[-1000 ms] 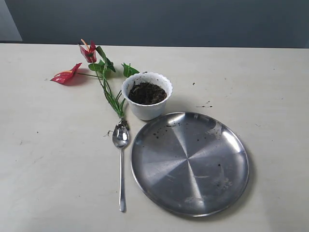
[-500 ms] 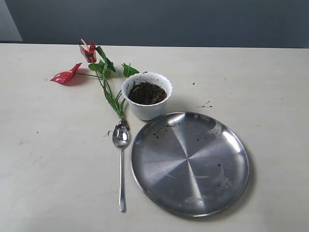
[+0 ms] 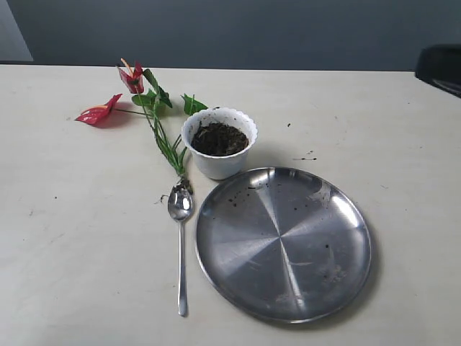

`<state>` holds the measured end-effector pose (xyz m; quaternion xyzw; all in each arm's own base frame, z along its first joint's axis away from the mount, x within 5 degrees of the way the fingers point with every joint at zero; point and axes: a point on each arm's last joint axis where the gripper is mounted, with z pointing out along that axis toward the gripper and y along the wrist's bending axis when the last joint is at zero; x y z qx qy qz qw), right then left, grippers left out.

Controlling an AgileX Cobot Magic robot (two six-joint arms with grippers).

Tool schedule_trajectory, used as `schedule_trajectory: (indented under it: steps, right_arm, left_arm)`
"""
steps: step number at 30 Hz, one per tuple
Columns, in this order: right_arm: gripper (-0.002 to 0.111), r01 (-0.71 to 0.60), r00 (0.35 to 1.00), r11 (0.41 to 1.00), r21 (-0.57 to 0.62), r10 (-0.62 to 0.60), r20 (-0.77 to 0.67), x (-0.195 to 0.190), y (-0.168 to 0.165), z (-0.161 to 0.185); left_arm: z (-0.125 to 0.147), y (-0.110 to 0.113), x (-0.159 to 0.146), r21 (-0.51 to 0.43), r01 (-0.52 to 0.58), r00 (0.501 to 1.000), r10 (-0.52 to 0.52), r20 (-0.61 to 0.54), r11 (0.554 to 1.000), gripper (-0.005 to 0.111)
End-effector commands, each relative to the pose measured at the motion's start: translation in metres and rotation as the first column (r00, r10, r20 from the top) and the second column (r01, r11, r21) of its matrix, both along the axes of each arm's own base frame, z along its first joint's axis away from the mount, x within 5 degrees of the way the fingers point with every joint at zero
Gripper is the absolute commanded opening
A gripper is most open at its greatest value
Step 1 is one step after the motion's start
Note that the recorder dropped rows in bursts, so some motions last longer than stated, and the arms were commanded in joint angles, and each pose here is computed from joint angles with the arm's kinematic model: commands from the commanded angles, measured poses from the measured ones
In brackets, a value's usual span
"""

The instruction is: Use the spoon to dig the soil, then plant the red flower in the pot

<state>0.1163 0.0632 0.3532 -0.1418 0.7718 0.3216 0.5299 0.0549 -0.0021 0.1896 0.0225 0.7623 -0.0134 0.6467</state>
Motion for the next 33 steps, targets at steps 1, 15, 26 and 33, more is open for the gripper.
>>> schedule_trajectory:
  steps: [1,15,26,33]
  right_arm:
    - [-0.001,-0.063,0.996,0.997,-0.044,0.060,-0.067,0.045,0.012,0.002]
    - [-0.001,-0.266,0.941,0.856,-0.444,0.131,-0.311,0.130,0.153,-0.053]
    - [0.000,-0.448,0.831,0.699,-0.557,0.095,-0.548,0.133,0.246,-0.133]
    - [0.042,-0.485,0.800,0.683,-0.546,0.094,-0.593,0.133,0.256,-0.154]
  left_arm:
    - [0.001,0.000,0.000,-0.004,0.005,1.000,-0.005,0.004,1.000,0.002]
    - [0.001,0.000,0.000,-0.004,0.005,1.000,-0.005,0.004,1.000,0.002]
    - [0.001,0.000,0.000,-0.004,0.005,1.000,-0.005,0.004,1.000,0.002]
    - [0.001,0.000,0.000,-0.004,0.005,1.000,-0.005,0.004,1.000,0.002]
